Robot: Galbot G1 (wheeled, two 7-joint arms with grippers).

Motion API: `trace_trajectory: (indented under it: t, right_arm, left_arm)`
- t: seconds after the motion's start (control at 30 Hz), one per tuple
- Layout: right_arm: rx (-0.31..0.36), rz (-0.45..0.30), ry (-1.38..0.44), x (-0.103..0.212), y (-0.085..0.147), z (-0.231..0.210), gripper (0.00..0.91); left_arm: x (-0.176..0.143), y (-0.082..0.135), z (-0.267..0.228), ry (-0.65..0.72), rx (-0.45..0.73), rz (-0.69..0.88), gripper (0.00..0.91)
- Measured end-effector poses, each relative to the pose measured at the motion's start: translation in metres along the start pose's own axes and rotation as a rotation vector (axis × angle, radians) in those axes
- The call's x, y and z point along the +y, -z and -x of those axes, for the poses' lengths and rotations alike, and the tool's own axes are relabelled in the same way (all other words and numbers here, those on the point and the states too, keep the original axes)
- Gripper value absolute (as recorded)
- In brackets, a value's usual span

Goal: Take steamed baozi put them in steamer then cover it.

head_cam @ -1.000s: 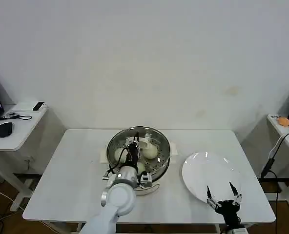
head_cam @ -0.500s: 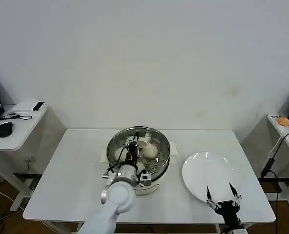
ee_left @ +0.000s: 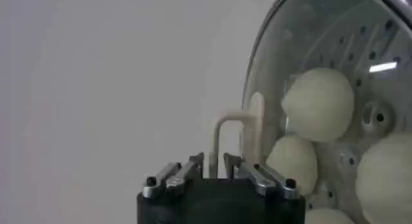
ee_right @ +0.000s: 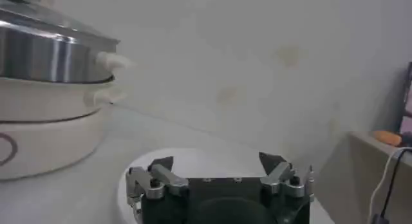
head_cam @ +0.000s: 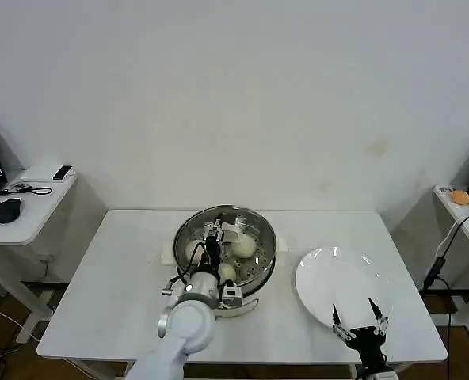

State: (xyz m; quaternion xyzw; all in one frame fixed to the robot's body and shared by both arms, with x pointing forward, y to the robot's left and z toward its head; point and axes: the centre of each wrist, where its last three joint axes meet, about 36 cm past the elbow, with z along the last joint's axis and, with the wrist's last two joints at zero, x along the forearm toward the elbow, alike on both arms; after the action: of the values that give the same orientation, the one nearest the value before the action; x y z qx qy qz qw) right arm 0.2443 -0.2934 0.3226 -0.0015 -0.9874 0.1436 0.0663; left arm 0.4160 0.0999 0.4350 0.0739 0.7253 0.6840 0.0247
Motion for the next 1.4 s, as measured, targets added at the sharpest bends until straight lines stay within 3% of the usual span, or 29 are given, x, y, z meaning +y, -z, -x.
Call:
trace_trajectory:
  t: [0.43,0.63,0.8,1.1,1.4]
  right_arm:
    - [0.006,-0.001,-0.001,-0.001,-0.002,-0.001,0.907]
    - [0.012,0.005,0.002,0.000,-0.005,-0.004,0.907]
    - [0.024,0.026,0.009,0.004,-0.008,-0.007,0.907]
    - [0.016,0.101,0.055,0.015,-0.002,-0.012,0.907]
    - [0.000,0.157,0.118,0.016,0.012,-0.016,0.907]
  left_arm:
    - [0.024,-0.022,-0.051,0.057,-0.066,-0.076,0.907]
    - [0.028,-0.038,-0.082,0.080,-0.103,-0.208,0.907]
    - [0.013,-0.071,-0.097,0.098,-0.078,-0.404,0.907]
    - [-0.038,-0.143,-0.130,0.160,0.059,-0.921,0.907]
    - [-0.062,-0.158,-0.174,0.232,0.179,-1.277,0.907]
